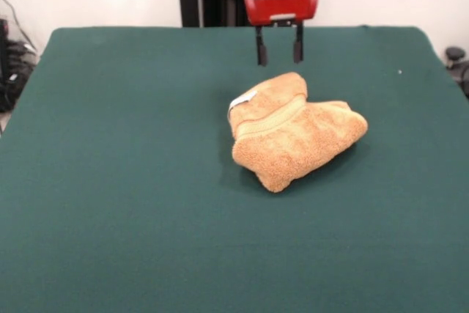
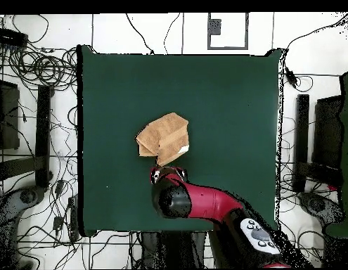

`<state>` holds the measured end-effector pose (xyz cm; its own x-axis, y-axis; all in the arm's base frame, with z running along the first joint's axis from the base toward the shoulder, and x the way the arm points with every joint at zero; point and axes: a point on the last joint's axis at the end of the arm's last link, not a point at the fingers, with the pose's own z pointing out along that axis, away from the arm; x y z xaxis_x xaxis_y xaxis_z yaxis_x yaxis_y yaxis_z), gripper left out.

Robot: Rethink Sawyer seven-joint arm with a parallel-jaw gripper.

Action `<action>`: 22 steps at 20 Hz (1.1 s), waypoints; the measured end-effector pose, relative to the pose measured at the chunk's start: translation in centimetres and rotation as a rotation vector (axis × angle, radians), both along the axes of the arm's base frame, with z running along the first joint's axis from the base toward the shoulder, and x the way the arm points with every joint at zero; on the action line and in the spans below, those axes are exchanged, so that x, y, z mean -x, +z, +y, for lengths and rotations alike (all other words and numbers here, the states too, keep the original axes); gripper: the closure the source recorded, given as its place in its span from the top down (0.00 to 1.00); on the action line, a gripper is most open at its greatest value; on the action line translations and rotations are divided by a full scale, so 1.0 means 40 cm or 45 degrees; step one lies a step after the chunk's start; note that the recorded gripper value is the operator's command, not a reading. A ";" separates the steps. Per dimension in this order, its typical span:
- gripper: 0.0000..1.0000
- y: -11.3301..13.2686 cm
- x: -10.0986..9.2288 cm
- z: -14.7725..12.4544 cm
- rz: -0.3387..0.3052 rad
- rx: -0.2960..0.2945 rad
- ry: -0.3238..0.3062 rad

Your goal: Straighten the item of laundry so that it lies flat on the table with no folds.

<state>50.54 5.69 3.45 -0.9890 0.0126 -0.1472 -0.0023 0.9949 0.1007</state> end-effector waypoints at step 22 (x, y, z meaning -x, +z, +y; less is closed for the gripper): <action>1.00 -0.109 0.026 -0.005 -0.168 -0.154 -0.104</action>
<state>49.52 5.50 -0.90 -0.9562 0.1175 -0.2680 0.0567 0.9729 0.2241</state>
